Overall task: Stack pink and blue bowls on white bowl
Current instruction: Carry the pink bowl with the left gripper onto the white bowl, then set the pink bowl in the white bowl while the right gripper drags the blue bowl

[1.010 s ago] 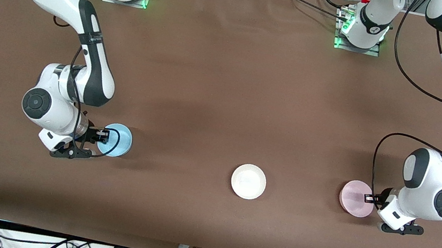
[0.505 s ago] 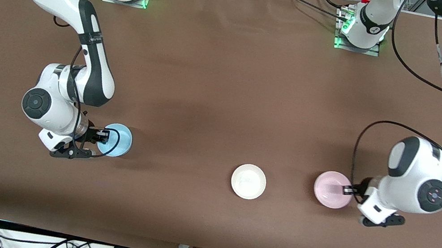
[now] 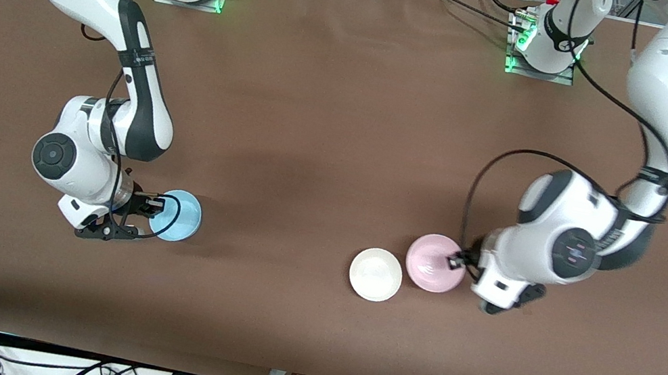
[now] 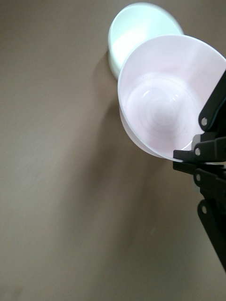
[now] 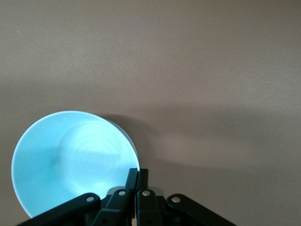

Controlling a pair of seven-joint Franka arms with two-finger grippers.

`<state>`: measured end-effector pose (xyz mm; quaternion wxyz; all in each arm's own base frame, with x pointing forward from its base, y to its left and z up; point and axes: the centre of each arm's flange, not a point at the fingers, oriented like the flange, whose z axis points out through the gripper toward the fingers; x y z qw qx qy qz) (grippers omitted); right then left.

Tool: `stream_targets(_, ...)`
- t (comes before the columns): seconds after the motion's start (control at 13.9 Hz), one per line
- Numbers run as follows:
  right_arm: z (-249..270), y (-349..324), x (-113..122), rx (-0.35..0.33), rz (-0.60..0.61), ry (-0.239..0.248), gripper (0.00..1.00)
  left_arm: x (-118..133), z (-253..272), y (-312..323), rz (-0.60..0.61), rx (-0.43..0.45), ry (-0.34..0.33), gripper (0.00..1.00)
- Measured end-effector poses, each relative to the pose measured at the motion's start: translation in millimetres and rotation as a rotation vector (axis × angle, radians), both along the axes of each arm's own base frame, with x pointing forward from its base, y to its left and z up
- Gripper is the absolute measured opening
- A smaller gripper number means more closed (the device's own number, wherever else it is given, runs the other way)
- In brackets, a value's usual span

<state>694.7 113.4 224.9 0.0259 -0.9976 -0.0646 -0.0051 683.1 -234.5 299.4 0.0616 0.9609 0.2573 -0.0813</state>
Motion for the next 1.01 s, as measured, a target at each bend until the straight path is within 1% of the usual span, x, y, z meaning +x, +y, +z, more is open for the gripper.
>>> stream_targets(0.14, 0.7, -0.1, 0.5, 0.014, -0.012, 0.000, 0.02, -3.8, -7.8, -26.6, 0.056, -0.012, -0.018, 0.03)
stream_targets(0.36, 8.1, 3.1, 4.7, 0.028, -0.019, -0.008, 0.02, 0.8, -16.0, -34.3, 0.133, -0.039, -0.046, 0.03)
stream_targets(0.65, 35.5, 22.9, 11.8, 0.069, -0.108, 0.043, 0.02, 13.9, -11.7, -46.8, 0.232, -0.074, -0.066, 0.03)
stream_targets(0.87, 52.7, 63.5, 9.5, 0.085, -0.190, 0.069, 0.02, 12.3, -23.7, -75.4, 0.251, -0.071, -0.065, 0.03)
stream_targets(1.01, 62.2, 86.4, 7.5, 0.098, -0.235, 0.079, 0.02, 12.4, -31.8, -80.3, 0.252, -0.068, -0.064, 0.03)
